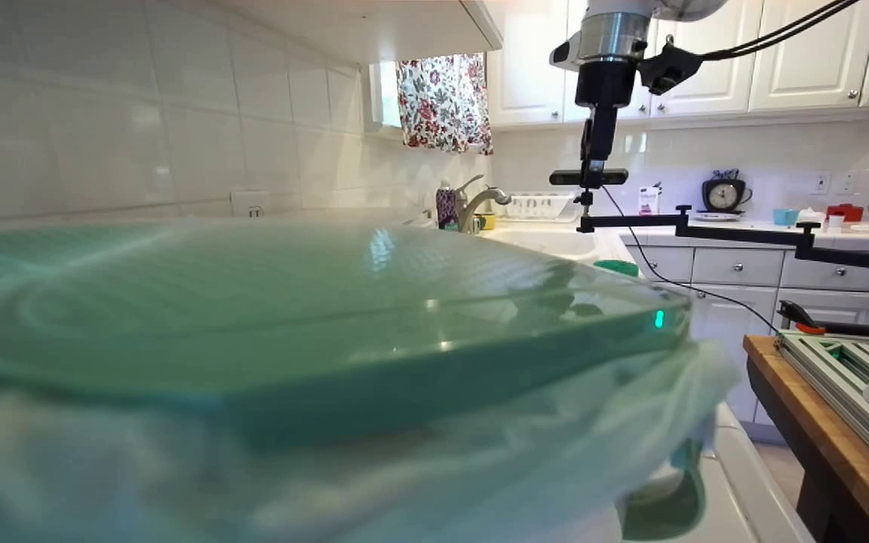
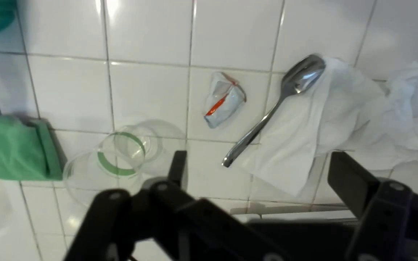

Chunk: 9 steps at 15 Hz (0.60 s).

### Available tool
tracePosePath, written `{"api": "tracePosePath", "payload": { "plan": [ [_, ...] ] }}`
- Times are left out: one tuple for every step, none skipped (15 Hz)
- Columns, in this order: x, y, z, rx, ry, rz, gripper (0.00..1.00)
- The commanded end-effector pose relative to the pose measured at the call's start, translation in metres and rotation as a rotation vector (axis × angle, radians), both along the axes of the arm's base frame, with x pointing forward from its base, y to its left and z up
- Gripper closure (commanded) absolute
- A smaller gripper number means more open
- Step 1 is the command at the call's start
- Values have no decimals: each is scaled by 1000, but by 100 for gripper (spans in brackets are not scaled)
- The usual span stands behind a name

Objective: Pour out the objects from the cup

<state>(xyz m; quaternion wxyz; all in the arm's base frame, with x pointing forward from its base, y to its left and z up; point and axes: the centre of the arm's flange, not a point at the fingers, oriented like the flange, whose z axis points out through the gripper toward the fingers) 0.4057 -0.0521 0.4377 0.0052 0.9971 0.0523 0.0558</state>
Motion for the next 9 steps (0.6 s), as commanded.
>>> {"api": "tracePosePath", "payload": {
  "plan": [
    [0,-1,6,5,1,-4,0],
    [0,-1,6,4,0,-4,0],
    [0,0,3,3,4,-2,0],
    [0,1,2,3,7,0,0],
    [0,1,1,3,7,0,0],
    [0,1,1,2,7,0,0],
    [1,1,1,2,6,0,0],
    [1,1,1,2,6,0,0],
    [1,1,1,2,6,0,0]
  ]
}}
